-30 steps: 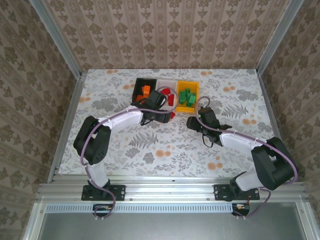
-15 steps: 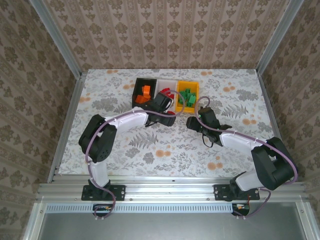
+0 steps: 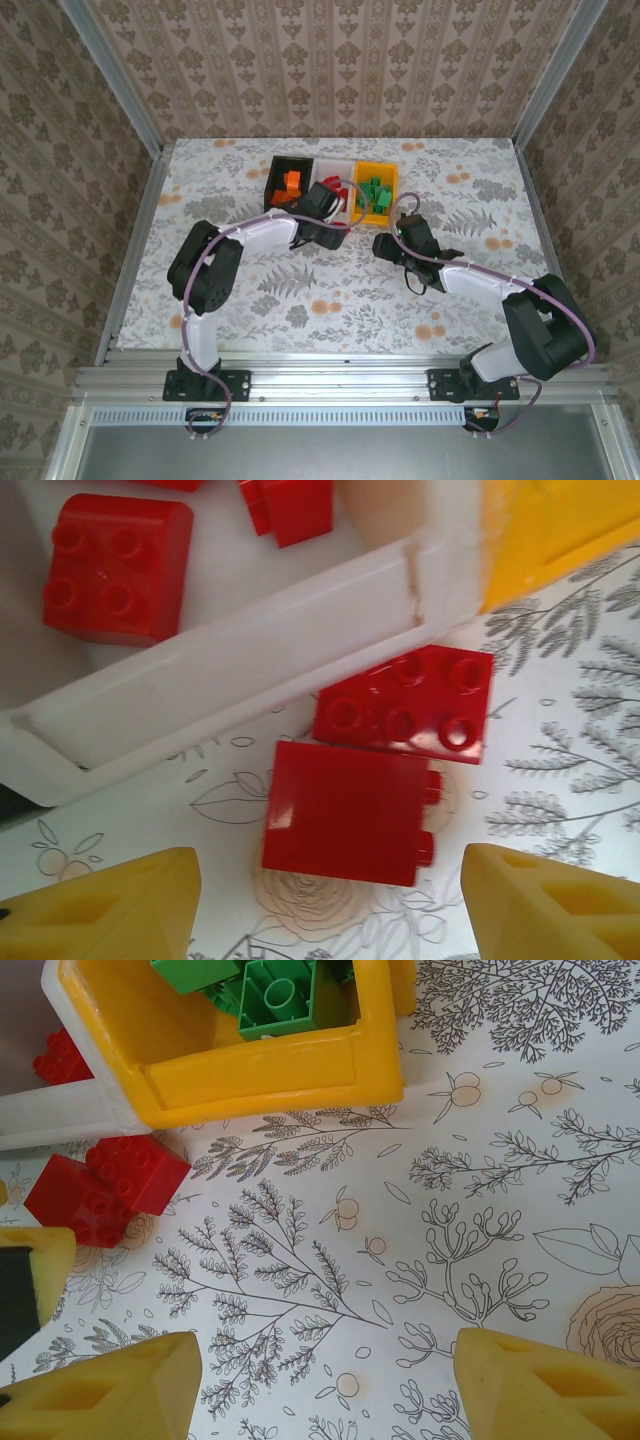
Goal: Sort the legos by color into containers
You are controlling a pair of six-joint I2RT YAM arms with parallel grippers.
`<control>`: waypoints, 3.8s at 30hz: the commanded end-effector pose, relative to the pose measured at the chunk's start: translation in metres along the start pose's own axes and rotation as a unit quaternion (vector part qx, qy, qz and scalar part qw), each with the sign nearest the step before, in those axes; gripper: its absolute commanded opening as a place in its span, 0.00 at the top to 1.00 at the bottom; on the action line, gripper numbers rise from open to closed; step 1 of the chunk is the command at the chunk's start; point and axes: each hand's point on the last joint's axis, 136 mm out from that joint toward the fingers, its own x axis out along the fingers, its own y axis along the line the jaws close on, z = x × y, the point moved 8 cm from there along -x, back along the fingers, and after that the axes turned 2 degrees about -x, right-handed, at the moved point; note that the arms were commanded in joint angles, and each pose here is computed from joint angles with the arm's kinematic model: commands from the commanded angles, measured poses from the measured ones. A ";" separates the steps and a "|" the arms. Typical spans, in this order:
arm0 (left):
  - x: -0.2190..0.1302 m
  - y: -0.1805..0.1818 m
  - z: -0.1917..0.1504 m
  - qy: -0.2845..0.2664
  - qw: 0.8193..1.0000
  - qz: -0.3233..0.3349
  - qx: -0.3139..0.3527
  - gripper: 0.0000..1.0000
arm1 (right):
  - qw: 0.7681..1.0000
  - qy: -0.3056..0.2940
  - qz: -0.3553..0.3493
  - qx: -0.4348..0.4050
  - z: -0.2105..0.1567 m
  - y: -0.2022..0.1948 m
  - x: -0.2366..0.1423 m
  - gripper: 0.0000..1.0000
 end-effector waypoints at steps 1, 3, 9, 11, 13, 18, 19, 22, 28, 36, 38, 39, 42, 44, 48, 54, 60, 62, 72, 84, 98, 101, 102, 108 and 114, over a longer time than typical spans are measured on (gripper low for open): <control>0.005 -0.003 0.010 -0.005 1.000 -0.015 0.026 0.31 | 1.000 -0.007 0.002 -0.004 0.000 0.001 -0.004 0.31; 0.010 -0.005 0.011 -0.003 0.999 -0.019 0.036 0.32 | 1.000 -0.006 0.001 -0.004 0.000 0.001 -0.003 0.31; 0.022 -0.005 0.006 0.011 0.999 -0.008 0.048 0.36 | 1.000 -0.004 -0.002 -0.005 -0.001 0.000 -0.001 0.31; 0.023 -0.004 0.005 0.012 0.999 -0.007 0.047 0.40 | 1.000 -0.004 -0.002 -0.006 -0.001 0.000 -0.001 0.31; 0.022 -0.004 0.002 0.011 0.999 -0.007 0.047 0.44 | 1.000 -0.003 -0.002 -0.006 -0.001 0.001 -0.001 0.31; 0.018 -0.006 -0.004 0.012 0.998 0.012 0.066 0.59 | 1.000 0.000 0.000 -0.005 -0.002 0.001 0.000 0.32; 0.018 -0.006 -0.006 0.013 0.998 0.014 0.067 0.62 | 1.000 0.001 0.000 -0.005 -0.002 0.001 0.001 0.32; 0.017 -0.004 -0.007 0.016 0.997 0.023 0.066 0.66 | 1.000 0.002 0.000 -0.004 -0.002 0.001 0.001 0.32; -0.009 -0.006 -0.001 -0.004 0.997 0.031 0.068 0.67 | 1.000 0.001 0.001 -0.004 -0.002 0.001 0.001 0.32; -0.052 -0.001 0.053 -0.068 0.995 0.042 0.066 0.65 | 1.000 0.002 0.004 -0.004 -0.002 0.003 0.002 0.32; -0.044 0.008 0.071 -0.065 0.995 0.053 0.053 0.65 | 1.000 0.003 0.004 -0.004 -0.003 0.003 0.002 0.32; -0.037 0.013 0.079 -0.062 0.996 0.054 0.047 0.65 | 1.000 0.004 0.003 -0.005 -0.003 0.003 0.002 0.32; -0.020 0.023 0.100 -0.057 0.996 0.062 0.027 0.64 | 1.000 0.001 0.001 -0.006 -0.002 0.003 0.001 0.32; -0.011 0.030 0.111 -0.057 0.996 0.071 0.012 0.63 | 1.000 0.001 -0.001 -0.007 -0.002 0.002 0.001 0.32; 0.000 0.045 0.125 -0.062 0.994 0.084 -0.021 0.59 | 1.000 0.000 0.000 -0.007 -0.002 0.002 0.000 0.32; -0.005 0.039 0.131 -0.080 0.995 0.052 -0.035 0.27 | 1.000 -0.002 0.001 -0.008 -0.001 0.002 -0.001 0.32; -0.046 0.011 0.114 -0.109 0.991 0.055 -0.049 0.15 | 1.000 -0.005 0.002 -0.008 -0.001 0.002 -0.002 0.32; -0.057 0.001 0.103 -0.116 0.990 0.057 -0.058 0.14 | 1.000 -0.005 0.001 -0.009 0.000 0.002 -0.002 0.32; -0.034 -0.021 0.032 -0.055 0.995 -0.006 -0.078 0.19 | 1.000 -0.008 -0.003 -0.009 0.000 0.001 -0.004 0.32; 0.013 -0.022 0.023 -0.038 0.998 -0.050 -0.002 0.17 | 1.000 -0.006 -0.004 -0.009 -0.001 0.000 -0.004 0.31; 0.041 -0.020 0.023 -0.052 0.997 -0.048 0.008 0.22 | 1.000 -0.006 -0.005 -0.011 -0.001 0.001 -0.002 0.31; 0.044 -0.022 0.026 -0.050 0.998 -0.048 0.013 0.24 | 1.000 -0.006 -0.006 -0.011 -0.001 0.000 -0.002 0.31; 0.045 -0.022 0.027 -0.050 0.998 -0.046 0.013 0.26 | 1.000 -0.005 -0.007 -0.011 -0.001 0.000 -0.002 0.31; 0.044 -0.021 0.019 -0.043 0.998 -0.038 0.019 0.40 | 1.000 -0.004 -0.005 -0.011 -0.001 0.001 -0.001 0.31; 0.037 -0.026 0.011 -0.043 0.998 -0.033 0.027 0.58 | 1.000 -0.004 -0.003 -0.010 -0.001 0.001 -0.001 0.32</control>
